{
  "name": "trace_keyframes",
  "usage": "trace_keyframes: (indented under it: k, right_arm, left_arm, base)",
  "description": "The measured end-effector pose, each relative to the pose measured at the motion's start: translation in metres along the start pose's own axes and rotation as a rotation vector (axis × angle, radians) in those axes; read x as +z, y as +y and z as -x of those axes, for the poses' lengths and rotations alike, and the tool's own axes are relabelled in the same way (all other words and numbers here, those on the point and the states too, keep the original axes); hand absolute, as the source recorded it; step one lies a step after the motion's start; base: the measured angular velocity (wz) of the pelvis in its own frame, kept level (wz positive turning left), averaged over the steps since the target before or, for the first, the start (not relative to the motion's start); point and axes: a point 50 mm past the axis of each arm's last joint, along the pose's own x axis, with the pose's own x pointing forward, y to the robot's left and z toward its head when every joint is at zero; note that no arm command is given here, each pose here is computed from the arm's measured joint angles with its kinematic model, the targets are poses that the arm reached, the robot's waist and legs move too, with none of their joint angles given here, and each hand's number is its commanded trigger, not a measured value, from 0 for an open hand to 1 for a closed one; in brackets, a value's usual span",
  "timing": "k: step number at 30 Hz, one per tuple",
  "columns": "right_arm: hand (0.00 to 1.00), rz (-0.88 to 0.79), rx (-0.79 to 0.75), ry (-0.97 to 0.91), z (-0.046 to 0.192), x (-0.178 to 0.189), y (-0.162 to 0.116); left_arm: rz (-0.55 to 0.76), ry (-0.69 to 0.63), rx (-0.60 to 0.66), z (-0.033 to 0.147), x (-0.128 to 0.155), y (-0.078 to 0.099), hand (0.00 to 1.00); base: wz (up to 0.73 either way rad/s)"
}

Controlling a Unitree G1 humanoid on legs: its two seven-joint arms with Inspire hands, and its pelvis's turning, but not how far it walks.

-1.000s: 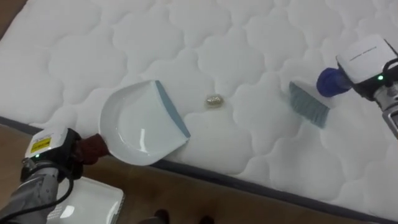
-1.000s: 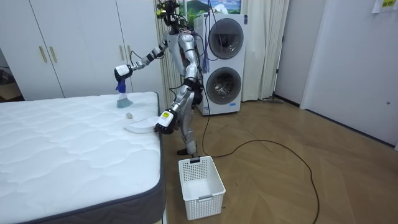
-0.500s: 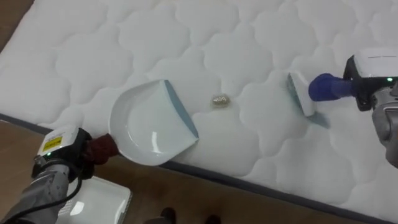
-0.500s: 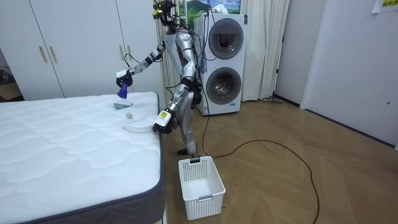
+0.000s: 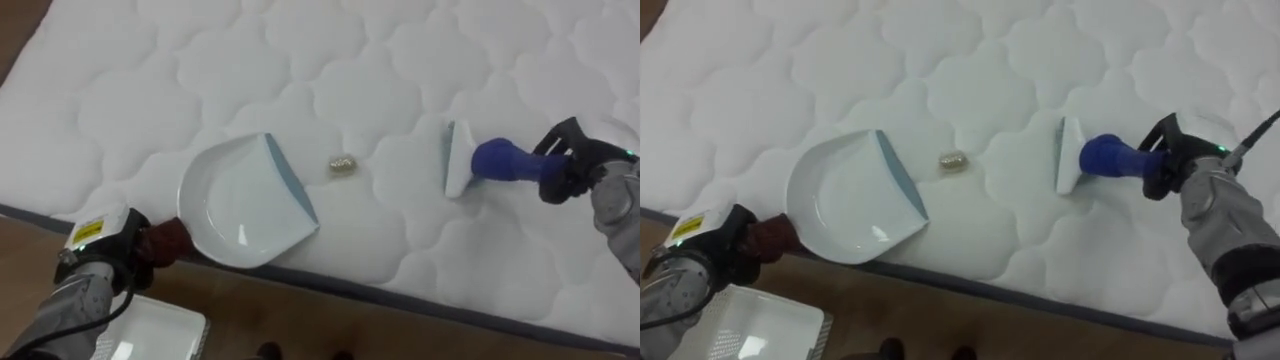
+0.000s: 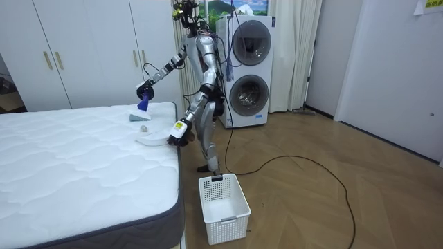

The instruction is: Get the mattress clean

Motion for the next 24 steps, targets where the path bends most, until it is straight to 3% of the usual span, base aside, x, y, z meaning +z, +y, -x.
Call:
trace_keyframes:
  k: [14,24]
  right_arm:
    - [1.00,0.015,0.236,-0.273,0.020,0.058,0.043]
    - [1.00,0.260,0.295,-0.552,0.049,0.117,0.053]
  left_arm:
    - [-0.027,-0.027,-0.015,0.002,0.005,-0.007,1.00]
    - [-0.049,-0.002,-0.022,0.009,-0.004,-0.022,1.00]
  base:
    - [-0.06]
    - [-0.01]
